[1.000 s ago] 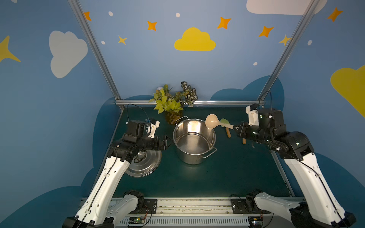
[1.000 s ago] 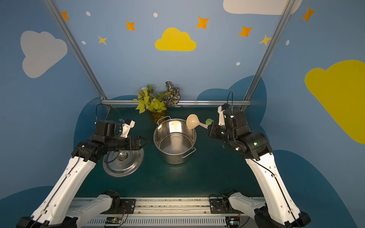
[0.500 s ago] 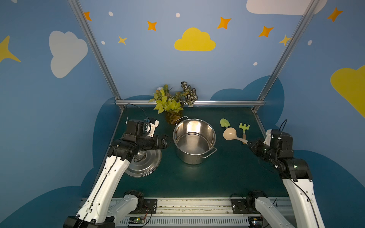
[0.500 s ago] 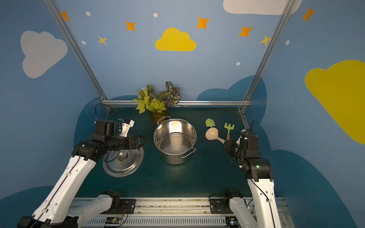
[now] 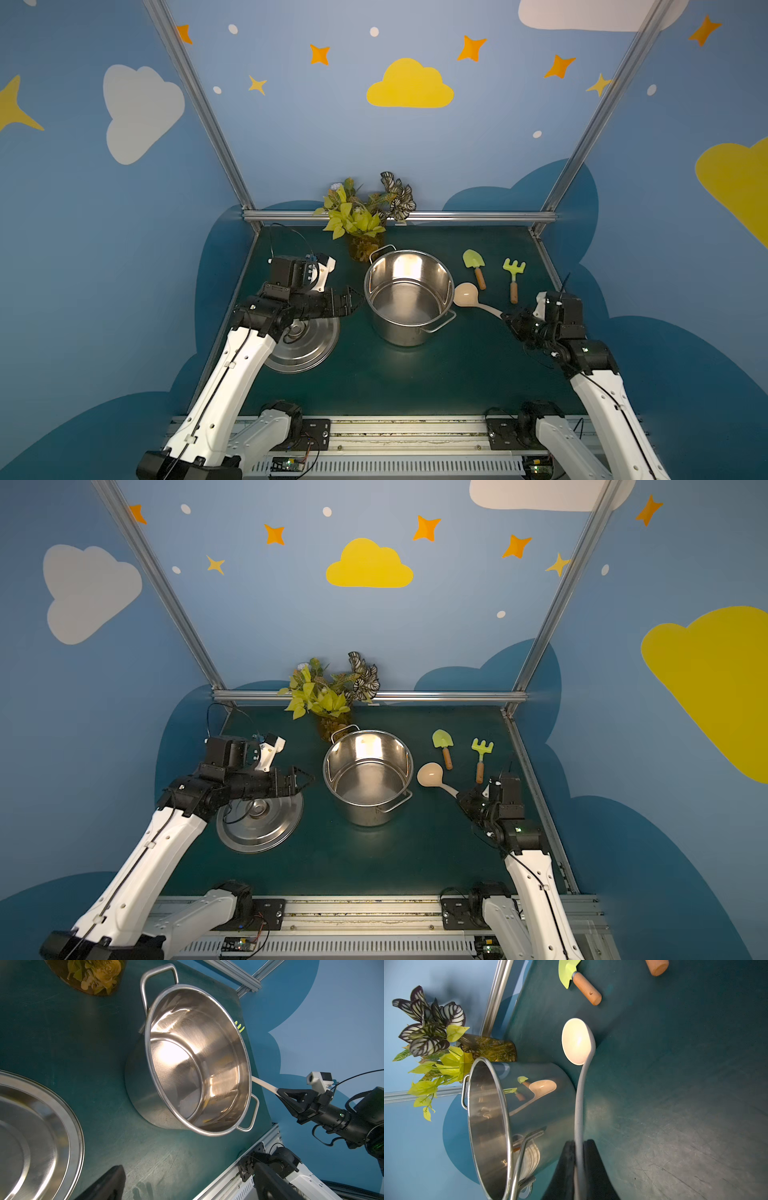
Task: Stir the soup with a spoon
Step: Place the spoon at the center of the board.
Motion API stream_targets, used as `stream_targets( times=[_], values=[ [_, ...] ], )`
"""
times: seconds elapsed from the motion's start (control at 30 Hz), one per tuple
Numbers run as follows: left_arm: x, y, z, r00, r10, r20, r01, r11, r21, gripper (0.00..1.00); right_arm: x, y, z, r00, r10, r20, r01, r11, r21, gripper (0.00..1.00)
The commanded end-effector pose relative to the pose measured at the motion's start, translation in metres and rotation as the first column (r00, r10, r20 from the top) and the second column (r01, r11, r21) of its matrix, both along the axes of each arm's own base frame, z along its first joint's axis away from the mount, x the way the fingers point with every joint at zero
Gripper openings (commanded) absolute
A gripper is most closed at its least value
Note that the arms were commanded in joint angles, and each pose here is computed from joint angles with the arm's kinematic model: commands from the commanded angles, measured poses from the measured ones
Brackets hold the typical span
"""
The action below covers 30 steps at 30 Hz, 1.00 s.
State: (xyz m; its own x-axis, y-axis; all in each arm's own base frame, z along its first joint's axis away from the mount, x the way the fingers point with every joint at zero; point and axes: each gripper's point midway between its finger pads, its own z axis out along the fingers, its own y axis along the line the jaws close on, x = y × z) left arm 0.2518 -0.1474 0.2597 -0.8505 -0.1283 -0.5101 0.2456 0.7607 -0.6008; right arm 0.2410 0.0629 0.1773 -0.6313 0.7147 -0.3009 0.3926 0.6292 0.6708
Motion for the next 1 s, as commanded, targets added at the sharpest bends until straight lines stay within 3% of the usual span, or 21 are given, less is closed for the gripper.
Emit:
stream_targets(
  times=[0.0, 0.1, 0.4, 0.53, 0.67, 0.7, 0.73, 0.97],
  values=[
    [0.001, -0.001, 0.003, 1.000, -0.001, 0.020, 0.001, 1.000, -0.011, 1.00, -0.018, -0.003, -0.024, 0.996, -0.010, -0.086, 0.009, 1.000, -0.020, 0.07],
    [0.002, 0.000, 0.001, 1.000, -0.002, 0.019, 0.002, 1.000, -0.005, 1.00, -0.031, -0.007, -0.039, 0.991, -0.006, -0.134, 0.000, 0.999, -0.047, 0.19],
    [0.007, 0.002, -0.010, 1.000, 0.012, 0.012, -0.012, 1.000, 0.017, 1.00, -0.044, -0.012, -0.060, 0.975, 0.014, -0.221, -0.037, 0.994, -0.103, 0.38],
    [0.011, 0.006, -0.014, 0.999, 0.027, 0.035, -0.029, 0.999, 0.039, 1.00, -0.040, -0.016, -0.057, 0.976, 0.014, -0.216, -0.045, 0.989, -0.140, 0.50],
    [0.017, 0.010, -0.019, 0.998, 0.046, 0.051, -0.049, 0.997, 0.061, 1.00, -0.032, -0.025, -0.049, 0.979, -0.009, -0.206, -0.033, 0.980, -0.198, 0.73],
    [0.018, 0.012, -0.020, 0.997, 0.055, 0.059, -0.059, 0.996, 0.070, 1.00, -0.030, -0.027, -0.047, 0.980, -0.017, -0.200, -0.026, 0.977, -0.210, 0.91],
    [0.020, 0.014, -0.020, 0.995, 0.064, 0.071, -0.069, 0.994, 0.081, 1.00, -0.027, -0.030, -0.045, 0.981, -0.026, -0.193, -0.019, 0.974, -0.227, 0.95],
    [0.035, 0.040, -0.026, 0.965, 0.173, 0.199, -0.205, 0.967, 0.151, 1.00, -0.016, -0.053, -0.035, 0.985, -0.113, -0.132, 0.063, 0.940, -0.334, 0.96]
  ],
)
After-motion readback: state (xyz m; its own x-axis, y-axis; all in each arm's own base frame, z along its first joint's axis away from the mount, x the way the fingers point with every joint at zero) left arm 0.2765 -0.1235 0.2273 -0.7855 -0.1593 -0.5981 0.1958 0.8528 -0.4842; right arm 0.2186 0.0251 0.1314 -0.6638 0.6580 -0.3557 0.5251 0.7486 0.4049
